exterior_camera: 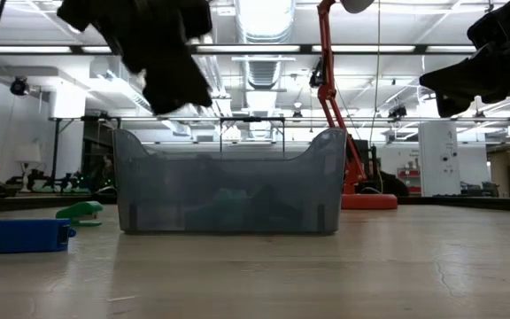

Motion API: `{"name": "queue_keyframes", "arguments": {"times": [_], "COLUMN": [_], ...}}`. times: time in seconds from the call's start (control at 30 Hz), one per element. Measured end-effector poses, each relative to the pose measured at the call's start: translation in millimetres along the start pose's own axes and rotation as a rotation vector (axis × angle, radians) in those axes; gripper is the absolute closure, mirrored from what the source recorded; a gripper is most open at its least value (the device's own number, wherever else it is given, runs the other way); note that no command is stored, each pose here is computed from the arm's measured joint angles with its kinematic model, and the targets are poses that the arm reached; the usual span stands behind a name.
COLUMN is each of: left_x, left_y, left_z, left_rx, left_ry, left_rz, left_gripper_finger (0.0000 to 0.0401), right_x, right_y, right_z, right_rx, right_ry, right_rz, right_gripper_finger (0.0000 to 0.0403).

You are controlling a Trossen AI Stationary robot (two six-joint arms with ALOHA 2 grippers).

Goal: Pick and place Stapler, Stapler remover, tape
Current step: Put the green stapler remover into the black bin

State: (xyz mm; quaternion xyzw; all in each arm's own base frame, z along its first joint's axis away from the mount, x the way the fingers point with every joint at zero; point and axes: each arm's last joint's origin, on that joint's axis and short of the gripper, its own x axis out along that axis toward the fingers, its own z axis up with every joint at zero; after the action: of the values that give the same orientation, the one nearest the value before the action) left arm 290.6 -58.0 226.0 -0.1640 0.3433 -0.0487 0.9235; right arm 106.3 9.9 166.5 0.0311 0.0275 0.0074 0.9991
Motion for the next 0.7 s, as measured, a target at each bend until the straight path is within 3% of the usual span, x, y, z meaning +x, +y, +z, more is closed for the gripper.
{"name": "queue_keyframes", "arguments": {"times": [0.17,0.37,0.53,0.7], "left_x": [-29.2,-66.9,-81.7,-72.3], "left_y": [-16.1,-27.4,-23.0,-18.8], "left_z": [6.6,-6.2,-30.3,-43.3], "left_rx": [0.056,0.095,0.062,0.042], "left_ry": [-0.015,0.077,0.253,0.313], "left_rz": [-0.131,-0.151,0.023,0.163], "left_gripper_finger": [0.0258,0.0250,0.0250,0.0250], "right_x": [0.0,0.0,0.0,0.0], "right_y": [0.0,0.0,0.0,0.0], "right_z": [0.0,0.0,0.0,0.0], "right_rx": [0.000,0.000,0.000,0.000], "right_ry": [0.000,0.000,0.000,0.000], "right_rz": [0.000,0.000,0.000,0.000], "right_gripper_finger": [0.0394,0.0394,0.0394,0.0394]}}
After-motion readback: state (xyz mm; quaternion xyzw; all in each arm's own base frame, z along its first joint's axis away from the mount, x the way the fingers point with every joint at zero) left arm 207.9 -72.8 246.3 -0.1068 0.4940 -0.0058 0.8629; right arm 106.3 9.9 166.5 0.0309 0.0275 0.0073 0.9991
